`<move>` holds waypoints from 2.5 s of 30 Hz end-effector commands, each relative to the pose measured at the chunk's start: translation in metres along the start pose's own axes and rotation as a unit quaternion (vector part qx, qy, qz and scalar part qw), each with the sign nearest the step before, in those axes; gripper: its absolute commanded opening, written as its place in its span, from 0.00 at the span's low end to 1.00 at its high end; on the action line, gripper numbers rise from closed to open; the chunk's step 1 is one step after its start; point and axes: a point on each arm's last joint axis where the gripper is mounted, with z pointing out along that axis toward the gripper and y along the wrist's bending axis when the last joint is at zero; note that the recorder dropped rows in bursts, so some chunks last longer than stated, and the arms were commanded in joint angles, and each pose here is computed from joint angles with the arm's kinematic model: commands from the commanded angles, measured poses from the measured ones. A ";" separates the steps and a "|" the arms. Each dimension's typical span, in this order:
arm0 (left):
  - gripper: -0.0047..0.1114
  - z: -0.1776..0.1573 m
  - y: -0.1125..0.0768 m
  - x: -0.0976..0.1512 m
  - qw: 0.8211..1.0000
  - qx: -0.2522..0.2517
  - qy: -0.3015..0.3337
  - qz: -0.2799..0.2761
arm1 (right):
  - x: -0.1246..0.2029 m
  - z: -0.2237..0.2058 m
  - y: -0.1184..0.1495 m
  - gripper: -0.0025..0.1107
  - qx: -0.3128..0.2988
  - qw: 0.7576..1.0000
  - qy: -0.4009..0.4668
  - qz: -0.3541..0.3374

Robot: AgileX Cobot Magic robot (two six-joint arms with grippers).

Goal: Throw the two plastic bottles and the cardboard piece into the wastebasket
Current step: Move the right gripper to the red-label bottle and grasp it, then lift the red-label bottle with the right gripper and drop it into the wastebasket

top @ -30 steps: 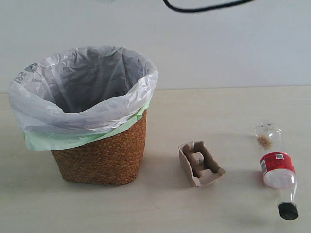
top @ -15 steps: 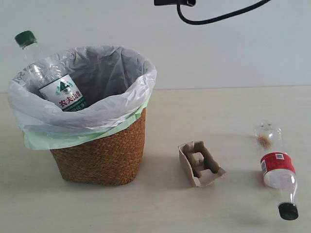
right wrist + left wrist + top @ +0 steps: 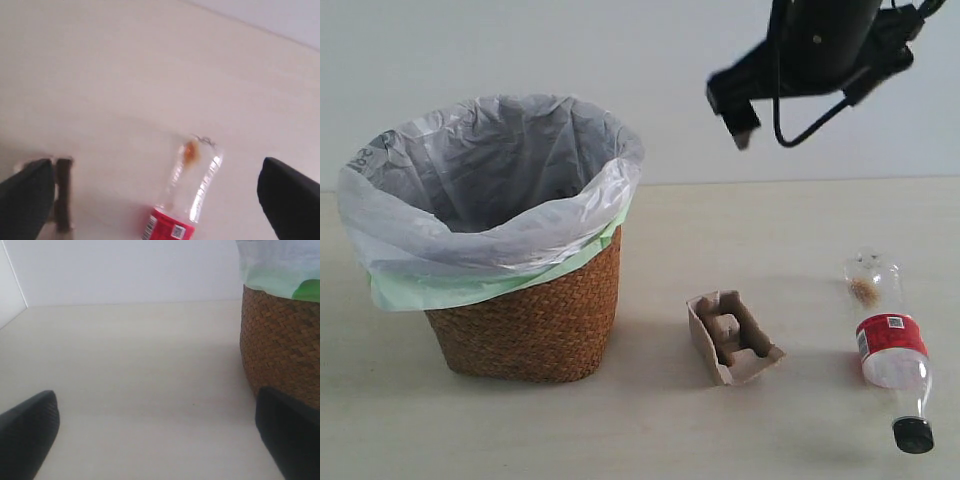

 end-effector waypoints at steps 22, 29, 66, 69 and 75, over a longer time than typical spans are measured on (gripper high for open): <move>0.97 -0.001 0.000 -0.002 1.000 0.002 -0.007 -0.005 | 0.060 0.149 -0.067 0.91 -0.002 0.967 0.186 0.175; 0.97 -0.001 0.000 -0.002 1.000 0.002 -0.007 -0.005 | 0.077 0.145 -0.064 0.91 -0.013 0.953 0.284 0.103; 0.97 -0.001 0.000 -0.002 1.000 0.002 -0.007 -0.005 | 0.140 0.174 -0.053 0.03 0.019 0.950 0.295 0.097; 0.97 -0.001 0.000 -0.002 1.000 0.002 -0.007 -0.005 | 0.128 0.163 -0.057 0.03 0.015 0.964 0.244 0.103; 0.97 -0.001 0.000 -0.002 1.000 0.002 -0.007 -0.005 | 0.079 0.084 -0.074 0.02 -0.024 0.988 -0.004 0.153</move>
